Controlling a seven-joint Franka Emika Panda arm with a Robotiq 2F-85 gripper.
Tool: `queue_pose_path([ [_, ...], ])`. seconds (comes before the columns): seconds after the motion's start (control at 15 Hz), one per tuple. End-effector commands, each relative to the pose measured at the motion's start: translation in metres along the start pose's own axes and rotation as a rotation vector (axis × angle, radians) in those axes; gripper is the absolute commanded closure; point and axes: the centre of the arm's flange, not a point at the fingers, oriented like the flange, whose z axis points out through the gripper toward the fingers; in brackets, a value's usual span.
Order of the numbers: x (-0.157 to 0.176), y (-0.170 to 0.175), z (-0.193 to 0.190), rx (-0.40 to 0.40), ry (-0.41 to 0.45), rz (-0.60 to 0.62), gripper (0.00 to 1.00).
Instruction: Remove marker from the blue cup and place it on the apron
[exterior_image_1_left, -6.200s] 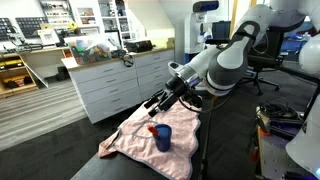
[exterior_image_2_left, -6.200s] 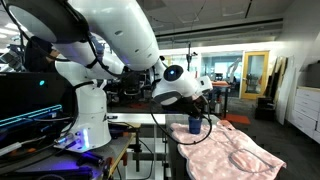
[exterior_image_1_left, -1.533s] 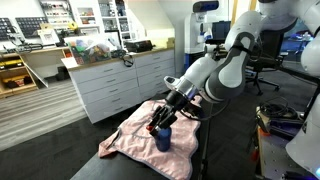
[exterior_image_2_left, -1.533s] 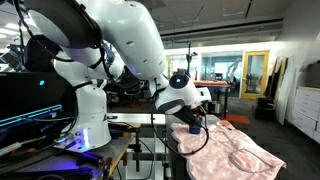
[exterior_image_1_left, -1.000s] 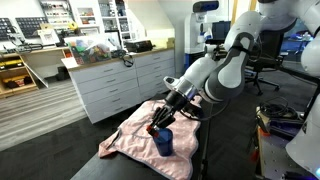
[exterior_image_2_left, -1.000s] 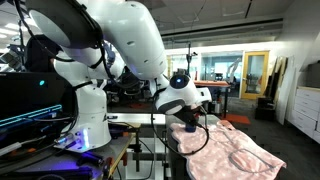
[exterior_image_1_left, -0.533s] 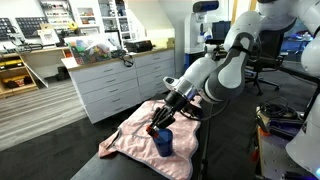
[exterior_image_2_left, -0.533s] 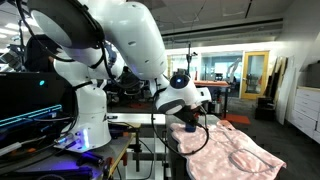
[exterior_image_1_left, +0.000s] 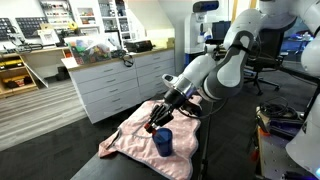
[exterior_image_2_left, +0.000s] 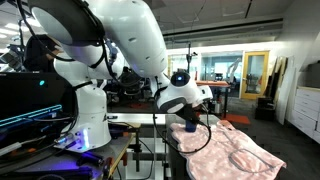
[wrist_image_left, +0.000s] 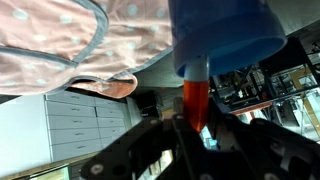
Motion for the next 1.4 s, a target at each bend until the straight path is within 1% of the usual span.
queue_pose_path([
  [0.0, 0.013, -0.001, -0.014, -0.039, -0.026, -0.006, 0.93],
  [0.47, 0.028, 0.004, -0.023, -0.074, -0.018, -0.025, 0.92],
  [0.67, 0.034, 0.002, -0.027, -0.09, -0.02, -0.012, 0.93],
  [1.0, 0.044, -0.008, -0.031, -0.082, -0.018, 0.004, 0.93],
  [1.33, 0.055, -0.019, -0.036, -0.066, -0.009, 0.06, 0.93],
])
